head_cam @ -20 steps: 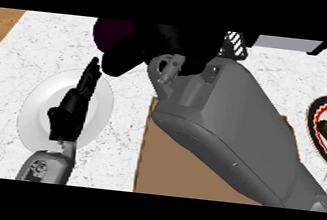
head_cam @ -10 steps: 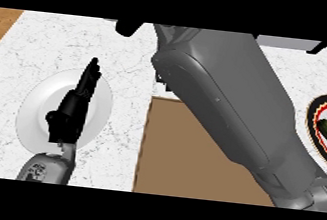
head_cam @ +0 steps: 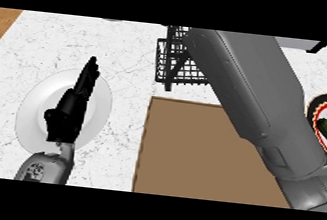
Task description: Pick the eggplant from the tray and place it in the tiered basket
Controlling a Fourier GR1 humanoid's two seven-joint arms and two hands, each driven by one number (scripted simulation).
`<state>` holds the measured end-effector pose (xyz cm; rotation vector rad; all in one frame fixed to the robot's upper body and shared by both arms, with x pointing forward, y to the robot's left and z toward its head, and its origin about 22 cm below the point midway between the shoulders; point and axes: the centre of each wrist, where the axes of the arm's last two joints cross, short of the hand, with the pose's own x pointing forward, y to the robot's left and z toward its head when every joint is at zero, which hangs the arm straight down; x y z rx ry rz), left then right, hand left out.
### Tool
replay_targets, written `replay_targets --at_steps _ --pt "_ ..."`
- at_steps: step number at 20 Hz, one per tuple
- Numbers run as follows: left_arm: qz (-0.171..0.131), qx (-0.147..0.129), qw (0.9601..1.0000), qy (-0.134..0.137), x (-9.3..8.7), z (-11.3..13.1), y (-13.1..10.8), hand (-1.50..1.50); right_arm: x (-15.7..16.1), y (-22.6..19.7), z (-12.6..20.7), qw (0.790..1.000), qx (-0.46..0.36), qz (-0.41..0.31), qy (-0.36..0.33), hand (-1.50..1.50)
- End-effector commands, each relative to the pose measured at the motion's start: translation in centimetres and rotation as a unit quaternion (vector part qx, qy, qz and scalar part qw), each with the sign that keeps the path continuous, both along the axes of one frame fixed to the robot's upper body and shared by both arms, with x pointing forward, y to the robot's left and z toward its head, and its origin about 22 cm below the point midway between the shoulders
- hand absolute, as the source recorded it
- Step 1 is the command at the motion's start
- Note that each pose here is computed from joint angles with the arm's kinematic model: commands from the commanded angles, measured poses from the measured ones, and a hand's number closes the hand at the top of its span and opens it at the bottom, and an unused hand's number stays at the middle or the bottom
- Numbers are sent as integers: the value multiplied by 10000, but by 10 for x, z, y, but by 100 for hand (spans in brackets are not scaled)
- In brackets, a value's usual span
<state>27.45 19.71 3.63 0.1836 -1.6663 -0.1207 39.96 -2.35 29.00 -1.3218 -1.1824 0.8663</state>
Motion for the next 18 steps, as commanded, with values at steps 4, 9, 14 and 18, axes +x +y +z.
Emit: replay_targets --at_steps 4,9,14,18 --pt "16 16 10000 64 -4 -10 2 0 20 -43 -17 9852 1548 -726 129 -150" --pt "-41 -44 9999 -93 -9 -7 -4 0 26 -46 -29 9754 2161 -429 -78 -150" --pt "25 -28 10000 37 5 2 14 0 21 -57 -18 9409 3148 -661 -1061 -150" --pt "30 -59 10000 37 -4 -7 -3 0 14 -86 -1 9239 3345 -1195 -1425 -150"
